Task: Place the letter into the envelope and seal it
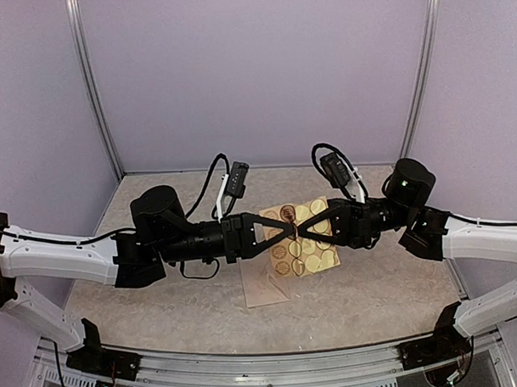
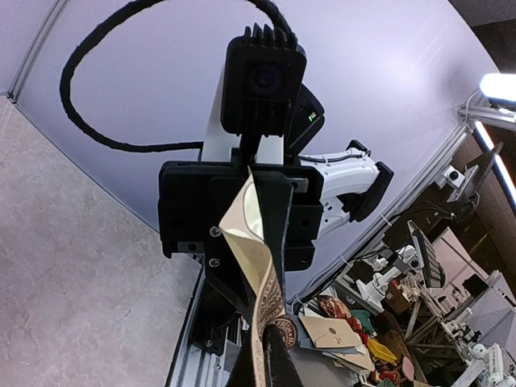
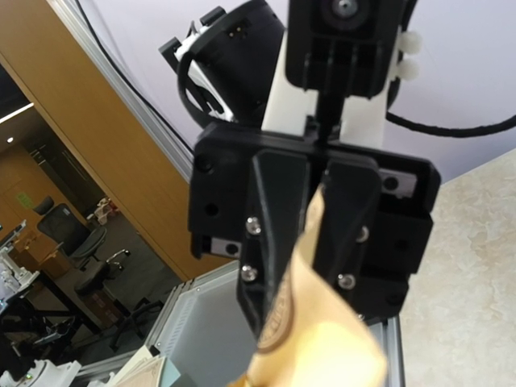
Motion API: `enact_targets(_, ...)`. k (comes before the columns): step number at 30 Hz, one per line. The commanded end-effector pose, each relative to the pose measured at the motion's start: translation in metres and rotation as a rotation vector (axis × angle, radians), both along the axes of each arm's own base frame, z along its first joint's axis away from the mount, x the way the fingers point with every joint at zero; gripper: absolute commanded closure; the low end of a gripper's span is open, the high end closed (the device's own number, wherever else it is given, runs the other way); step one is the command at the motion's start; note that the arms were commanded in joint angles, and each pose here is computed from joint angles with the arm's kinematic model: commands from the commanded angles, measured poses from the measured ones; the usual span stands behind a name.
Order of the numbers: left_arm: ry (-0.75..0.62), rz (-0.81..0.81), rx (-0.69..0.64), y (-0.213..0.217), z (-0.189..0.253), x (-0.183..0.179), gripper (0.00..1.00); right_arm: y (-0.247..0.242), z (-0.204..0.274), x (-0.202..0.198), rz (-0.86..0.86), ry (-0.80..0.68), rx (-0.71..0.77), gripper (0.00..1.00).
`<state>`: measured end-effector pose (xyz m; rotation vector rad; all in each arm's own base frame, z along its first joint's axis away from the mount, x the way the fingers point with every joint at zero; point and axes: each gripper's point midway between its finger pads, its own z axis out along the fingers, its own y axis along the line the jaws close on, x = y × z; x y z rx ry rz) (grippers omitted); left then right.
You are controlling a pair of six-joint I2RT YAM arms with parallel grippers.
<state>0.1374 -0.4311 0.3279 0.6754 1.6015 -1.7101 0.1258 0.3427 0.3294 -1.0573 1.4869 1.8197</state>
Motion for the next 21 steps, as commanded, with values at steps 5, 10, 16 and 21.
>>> enact_targets(5, -0.032, -0.006, -0.052, -0.005, 0.017, 0.000, 1.00, 0.004, -0.004, -0.006, 0.028, -0.003, -0.013, 1.00)
enact_targets(10, -0.029, -0.002, -0.037, -0.005, 0.013, 0.000, 1.00, 0.003, 0.000, -0.004, 0.003, -0.009, -0.003, 1.00)
enact_targets(16, -0.030, 0.237, 0.137, 0.021, -0.010, 0.042, 0.77, 0.000, -0.004, 0.019, -0.156, -0.005, -0.055, 1.00)
enact_targets(21, -0.052, 0.492, 0.262, 0.067, -0.014, 0.071, 0.50, -0.007, -0.012, 0.041, -0.291, 0.017, -0.107, 1.00)
